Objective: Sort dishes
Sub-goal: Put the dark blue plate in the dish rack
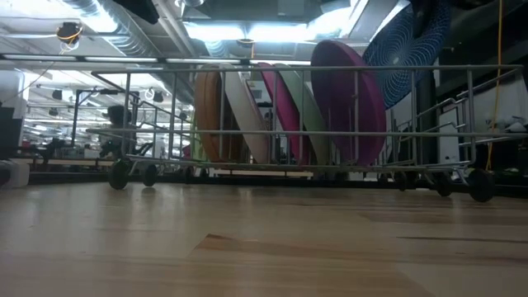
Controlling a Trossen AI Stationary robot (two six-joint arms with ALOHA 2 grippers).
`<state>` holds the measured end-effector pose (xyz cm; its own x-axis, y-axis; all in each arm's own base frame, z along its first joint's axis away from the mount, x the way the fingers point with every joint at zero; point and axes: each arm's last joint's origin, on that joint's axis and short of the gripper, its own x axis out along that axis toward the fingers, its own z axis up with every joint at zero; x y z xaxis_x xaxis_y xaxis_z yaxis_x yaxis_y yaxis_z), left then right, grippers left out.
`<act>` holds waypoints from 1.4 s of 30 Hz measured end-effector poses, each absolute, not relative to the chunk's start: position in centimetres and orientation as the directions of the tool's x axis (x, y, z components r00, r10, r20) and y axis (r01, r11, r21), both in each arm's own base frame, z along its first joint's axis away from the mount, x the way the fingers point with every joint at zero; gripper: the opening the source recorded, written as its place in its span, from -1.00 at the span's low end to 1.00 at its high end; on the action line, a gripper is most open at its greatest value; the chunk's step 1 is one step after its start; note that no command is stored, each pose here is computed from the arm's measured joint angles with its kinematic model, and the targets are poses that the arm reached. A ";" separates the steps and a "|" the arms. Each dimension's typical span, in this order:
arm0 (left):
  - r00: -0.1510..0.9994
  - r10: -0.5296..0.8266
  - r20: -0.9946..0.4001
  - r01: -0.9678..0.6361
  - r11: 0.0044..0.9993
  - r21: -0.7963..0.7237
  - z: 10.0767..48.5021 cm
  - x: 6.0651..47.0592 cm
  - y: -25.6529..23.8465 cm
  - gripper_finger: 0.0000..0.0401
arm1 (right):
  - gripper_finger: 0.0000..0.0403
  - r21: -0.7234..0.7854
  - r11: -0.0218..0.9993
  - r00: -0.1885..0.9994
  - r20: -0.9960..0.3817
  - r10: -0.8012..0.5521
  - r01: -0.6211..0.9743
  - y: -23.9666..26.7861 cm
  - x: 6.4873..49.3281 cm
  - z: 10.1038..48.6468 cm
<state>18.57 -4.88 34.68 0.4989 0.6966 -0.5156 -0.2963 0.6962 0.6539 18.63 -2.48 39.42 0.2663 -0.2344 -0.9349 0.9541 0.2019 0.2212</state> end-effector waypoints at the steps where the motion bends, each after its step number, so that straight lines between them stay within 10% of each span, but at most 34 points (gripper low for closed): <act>1: 0.499 0.697 -0.516 -0.296 0.696 0.654 34.7 18.6 -4.9 -0.38 | -0.79 0.229 0.190 0.270 -0.936 -0.225 0.955 -2.5 18.6 39.4; 42: 0.499 0.697 -0.516 -0.291 0.695 0.658 34.7 18.6 -4.9 -0.38 | -0.65 0.117 0.044 0.121 -0.984 -0.127 0.992 -2.6 23.2 36.2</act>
<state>18.56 -4.87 34.68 0.4988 0.6967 -0.5156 -0.2907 0.6949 0.6578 23.16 -2.58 36.23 0.1214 -0.1267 -0.9845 0.9922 0.0439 0.1167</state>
